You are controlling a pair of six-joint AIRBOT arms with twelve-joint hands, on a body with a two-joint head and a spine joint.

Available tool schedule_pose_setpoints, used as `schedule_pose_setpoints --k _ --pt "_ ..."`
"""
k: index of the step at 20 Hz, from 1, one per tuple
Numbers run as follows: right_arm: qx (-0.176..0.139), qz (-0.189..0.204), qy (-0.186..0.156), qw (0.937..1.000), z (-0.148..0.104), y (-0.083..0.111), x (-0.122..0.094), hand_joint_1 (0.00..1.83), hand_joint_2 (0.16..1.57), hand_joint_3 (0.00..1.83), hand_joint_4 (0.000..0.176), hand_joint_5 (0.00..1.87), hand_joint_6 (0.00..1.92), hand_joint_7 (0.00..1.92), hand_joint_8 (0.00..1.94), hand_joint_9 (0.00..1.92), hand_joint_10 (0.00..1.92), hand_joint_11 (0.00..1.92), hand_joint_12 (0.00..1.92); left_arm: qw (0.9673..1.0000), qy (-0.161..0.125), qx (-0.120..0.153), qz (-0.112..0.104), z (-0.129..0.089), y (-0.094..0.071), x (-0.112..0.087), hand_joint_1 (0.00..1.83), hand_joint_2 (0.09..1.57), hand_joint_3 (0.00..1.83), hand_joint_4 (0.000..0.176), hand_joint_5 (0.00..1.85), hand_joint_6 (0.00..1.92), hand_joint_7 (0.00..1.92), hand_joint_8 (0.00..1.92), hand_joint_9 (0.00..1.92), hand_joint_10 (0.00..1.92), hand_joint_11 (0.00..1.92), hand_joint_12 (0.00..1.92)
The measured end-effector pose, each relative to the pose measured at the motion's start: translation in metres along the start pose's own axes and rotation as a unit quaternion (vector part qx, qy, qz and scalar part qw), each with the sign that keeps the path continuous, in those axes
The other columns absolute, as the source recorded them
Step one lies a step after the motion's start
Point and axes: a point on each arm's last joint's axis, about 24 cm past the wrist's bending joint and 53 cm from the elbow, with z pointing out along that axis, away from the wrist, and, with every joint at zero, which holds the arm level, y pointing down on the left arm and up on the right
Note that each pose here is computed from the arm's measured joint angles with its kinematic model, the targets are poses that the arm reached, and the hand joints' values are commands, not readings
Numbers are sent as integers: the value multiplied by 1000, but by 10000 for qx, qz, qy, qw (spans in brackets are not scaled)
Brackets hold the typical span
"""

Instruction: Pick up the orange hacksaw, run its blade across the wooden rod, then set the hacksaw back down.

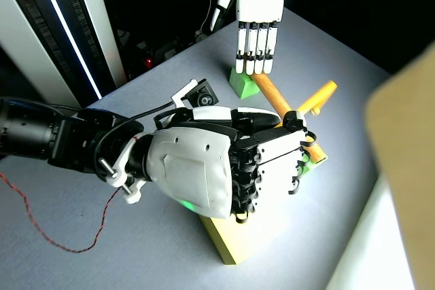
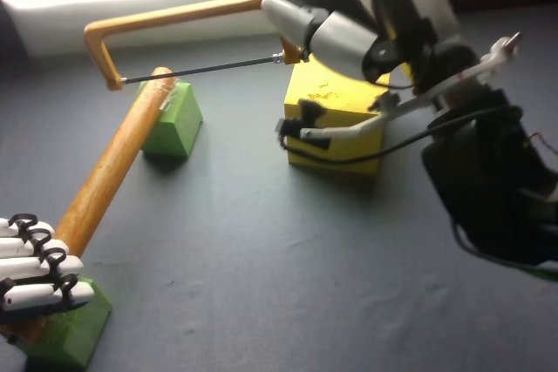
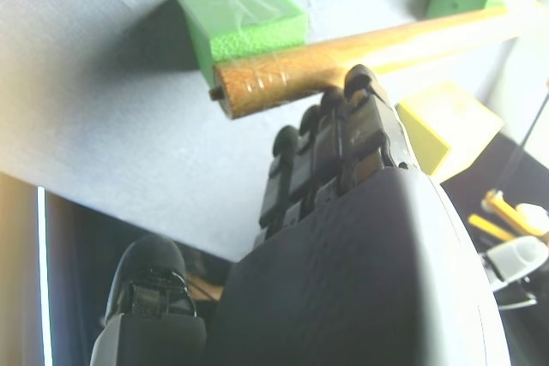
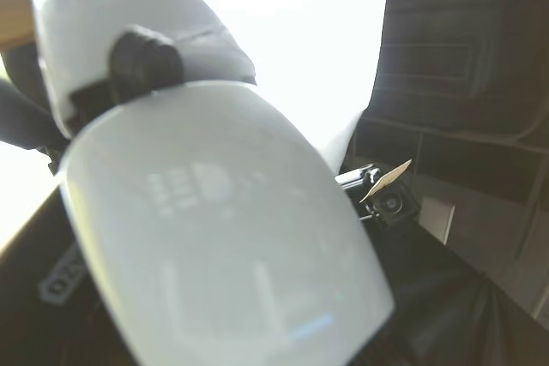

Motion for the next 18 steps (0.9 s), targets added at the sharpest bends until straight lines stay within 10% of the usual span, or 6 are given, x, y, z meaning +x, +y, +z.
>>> schedule_pose_setpoints --k 18 --pt "616 101 -65 9980 -36 -51 14 1247 1137 0 0 874 1000 1031 1106 1068 1004 931 1440 10000 -4 0 -8 2 -2 0 0 1188 0 0 6 1 0 0 0 0 0 13"
